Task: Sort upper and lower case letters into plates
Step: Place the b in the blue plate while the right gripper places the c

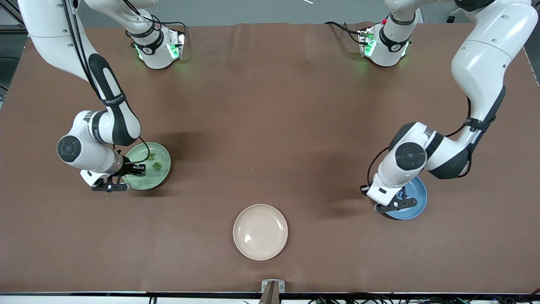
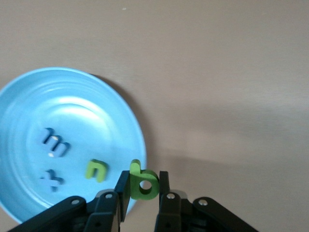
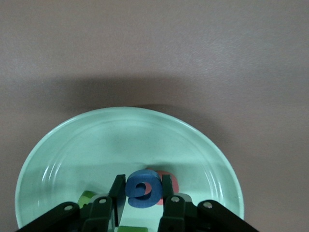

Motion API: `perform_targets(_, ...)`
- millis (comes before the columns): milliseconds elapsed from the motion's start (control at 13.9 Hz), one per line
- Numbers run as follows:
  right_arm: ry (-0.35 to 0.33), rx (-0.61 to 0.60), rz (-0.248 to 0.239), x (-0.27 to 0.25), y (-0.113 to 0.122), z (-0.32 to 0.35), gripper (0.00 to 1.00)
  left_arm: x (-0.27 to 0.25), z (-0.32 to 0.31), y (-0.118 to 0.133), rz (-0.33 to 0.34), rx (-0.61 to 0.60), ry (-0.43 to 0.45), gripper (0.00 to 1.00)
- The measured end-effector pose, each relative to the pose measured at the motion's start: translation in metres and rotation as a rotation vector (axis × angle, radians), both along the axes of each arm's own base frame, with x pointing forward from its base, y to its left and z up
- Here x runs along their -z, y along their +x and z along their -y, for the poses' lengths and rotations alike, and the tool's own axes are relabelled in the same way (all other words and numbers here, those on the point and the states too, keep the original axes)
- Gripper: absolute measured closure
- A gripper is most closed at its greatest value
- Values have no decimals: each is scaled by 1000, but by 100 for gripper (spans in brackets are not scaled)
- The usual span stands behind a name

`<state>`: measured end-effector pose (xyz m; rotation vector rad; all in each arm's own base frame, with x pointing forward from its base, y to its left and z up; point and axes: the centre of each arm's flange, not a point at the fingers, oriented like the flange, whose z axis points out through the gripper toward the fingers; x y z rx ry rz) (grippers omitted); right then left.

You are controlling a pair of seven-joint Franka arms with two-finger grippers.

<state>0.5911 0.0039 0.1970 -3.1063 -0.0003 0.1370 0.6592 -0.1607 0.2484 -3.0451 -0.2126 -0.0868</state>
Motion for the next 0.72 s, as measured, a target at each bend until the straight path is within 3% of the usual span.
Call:
perform_targets(360, 0, -4, -3, 2, 0, -2, 66, 10, -88, 7, -64, 61, 26, 73)
perform_targets(576, -1, -3, -3, 2, 0, -2, 63, 19, -106, 1, -89, 61, 25, 73)
perform_targets(719, -1, -2, -3, 2, 0, -2, 47, 23, -101, -2, -98, 70, 22, 73)
